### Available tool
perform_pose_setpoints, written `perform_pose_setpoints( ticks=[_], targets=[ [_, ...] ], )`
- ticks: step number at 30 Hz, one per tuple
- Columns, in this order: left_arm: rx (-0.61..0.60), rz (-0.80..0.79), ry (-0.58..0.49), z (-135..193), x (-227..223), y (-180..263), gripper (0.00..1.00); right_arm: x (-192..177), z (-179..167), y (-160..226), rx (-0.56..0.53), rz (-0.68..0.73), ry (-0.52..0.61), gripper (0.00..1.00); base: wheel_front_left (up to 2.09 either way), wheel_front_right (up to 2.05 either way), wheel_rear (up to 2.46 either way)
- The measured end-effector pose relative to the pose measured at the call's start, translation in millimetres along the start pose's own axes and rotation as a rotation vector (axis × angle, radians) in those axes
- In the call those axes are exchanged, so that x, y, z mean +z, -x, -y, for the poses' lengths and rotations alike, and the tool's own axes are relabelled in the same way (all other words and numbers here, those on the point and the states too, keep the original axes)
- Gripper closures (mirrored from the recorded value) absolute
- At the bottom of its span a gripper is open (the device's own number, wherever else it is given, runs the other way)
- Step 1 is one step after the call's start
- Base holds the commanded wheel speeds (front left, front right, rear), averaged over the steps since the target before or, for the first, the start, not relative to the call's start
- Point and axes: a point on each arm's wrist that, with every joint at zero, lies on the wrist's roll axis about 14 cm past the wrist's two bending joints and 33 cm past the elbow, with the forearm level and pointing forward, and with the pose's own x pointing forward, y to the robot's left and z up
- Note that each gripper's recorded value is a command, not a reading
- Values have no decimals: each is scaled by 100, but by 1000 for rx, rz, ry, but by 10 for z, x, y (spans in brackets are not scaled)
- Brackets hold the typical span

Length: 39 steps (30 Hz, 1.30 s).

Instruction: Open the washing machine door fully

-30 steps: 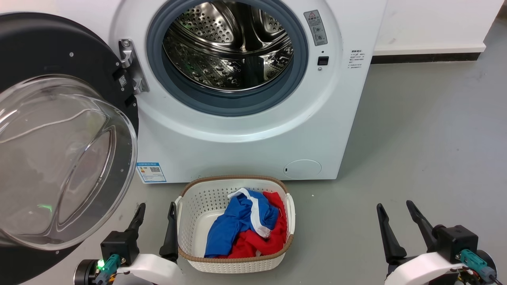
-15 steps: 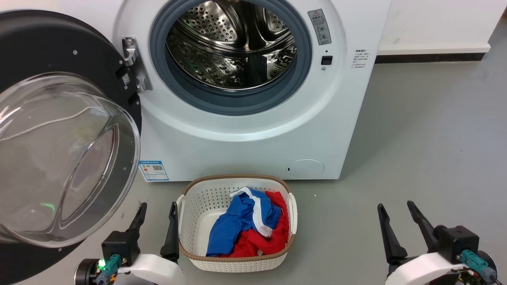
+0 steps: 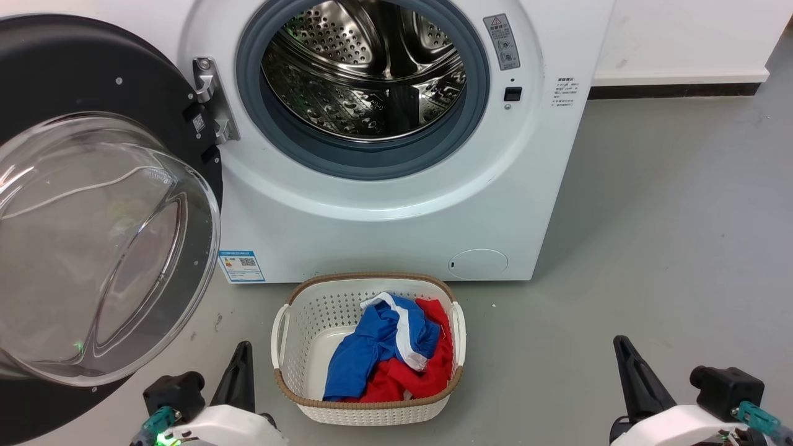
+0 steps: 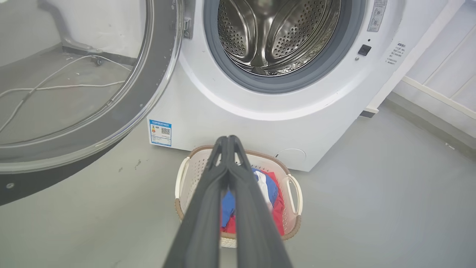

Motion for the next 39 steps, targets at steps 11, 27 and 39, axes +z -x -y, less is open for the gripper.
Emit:
perform_pose_setpoints(
  ticks=[11,27,39],
  targets=[
    [36,-34,194,-78,-8,-37,100,47,49,-50,-21,13,-198,100,0,0,0],
    [54,-50,448,-126,27,-91,100,112,116,-116,-39,33,-446,100,0,0,0],
    [54,-54,610,-145,53,-115,100,148,147,-155,-43,45,-607,100,0,0,0]
  ],
)
